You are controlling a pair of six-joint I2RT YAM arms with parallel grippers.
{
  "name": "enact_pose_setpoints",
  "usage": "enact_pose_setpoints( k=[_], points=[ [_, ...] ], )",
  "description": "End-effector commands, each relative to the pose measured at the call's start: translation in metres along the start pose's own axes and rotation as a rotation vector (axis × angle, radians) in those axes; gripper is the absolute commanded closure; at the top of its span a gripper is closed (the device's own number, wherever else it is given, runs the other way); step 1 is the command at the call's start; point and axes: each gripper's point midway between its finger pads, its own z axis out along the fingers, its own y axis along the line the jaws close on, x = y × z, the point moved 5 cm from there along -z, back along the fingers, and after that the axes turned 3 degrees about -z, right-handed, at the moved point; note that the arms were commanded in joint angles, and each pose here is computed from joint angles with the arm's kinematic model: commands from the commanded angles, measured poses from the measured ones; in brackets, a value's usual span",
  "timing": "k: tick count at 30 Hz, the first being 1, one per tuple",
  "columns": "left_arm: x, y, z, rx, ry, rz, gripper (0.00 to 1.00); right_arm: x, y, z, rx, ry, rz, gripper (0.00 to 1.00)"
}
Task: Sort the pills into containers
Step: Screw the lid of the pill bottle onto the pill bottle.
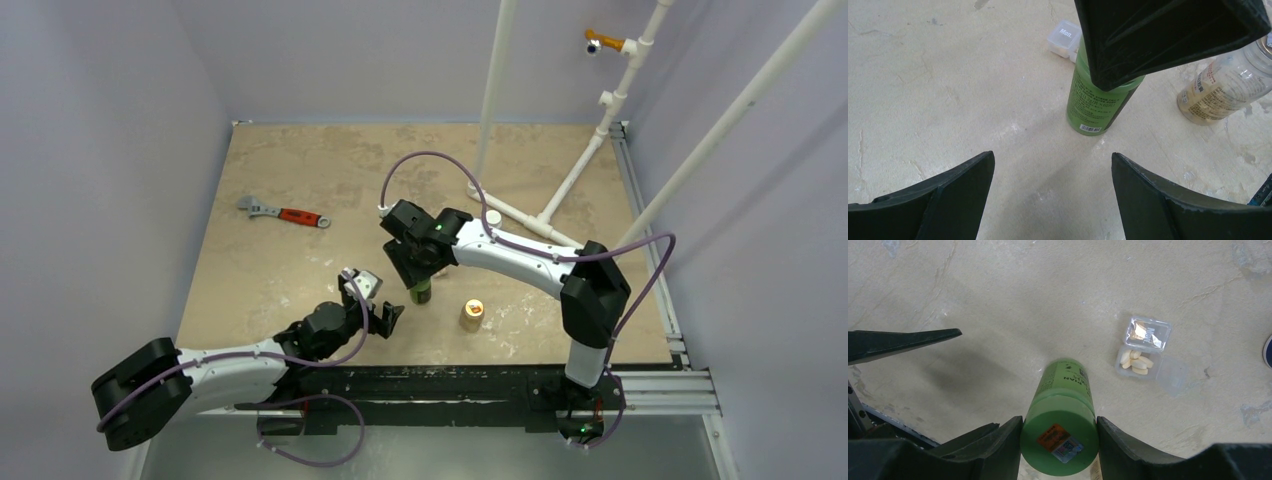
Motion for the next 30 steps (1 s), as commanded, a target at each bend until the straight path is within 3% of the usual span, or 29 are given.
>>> enact_pose_setpoints(
  k=[1, 9, 15, 22, 30],
  points=[
    [-0.022, -0.006, 0.004, 0.019, -0.066, -0.030, 0.14, 0.010, 0.004, 0.012, -0.012, 0.030, 0.017, 0.83],
    [-0.023, -0.006, 0.004, 0.024, -0.064, -0.027, 0.13, 0.008, 0.002, 0.008, 0.003, 0.018, 0.020, 0.48],
    [-0.023, -0.007, 0.005, 0.027, -0.062, -0.026, 0.13, 0.004, 0.001, 0.001, 0.004, 0.003, 0.023, 0.33],
    [-0.023, -0.007, 0.004, 0.027, -0.060, -0.026, 0.13, 0.009, 0.003, 0.008, -0.013, 0.024, 0.015, 0.34],
    [-0.023, -0.007, 0.004, 0.028, -0.060, -0.026, 0.13, 0.011, 0.006, 0.019, -0.020, 0.033, 0.021, 0.42]
  ],
)
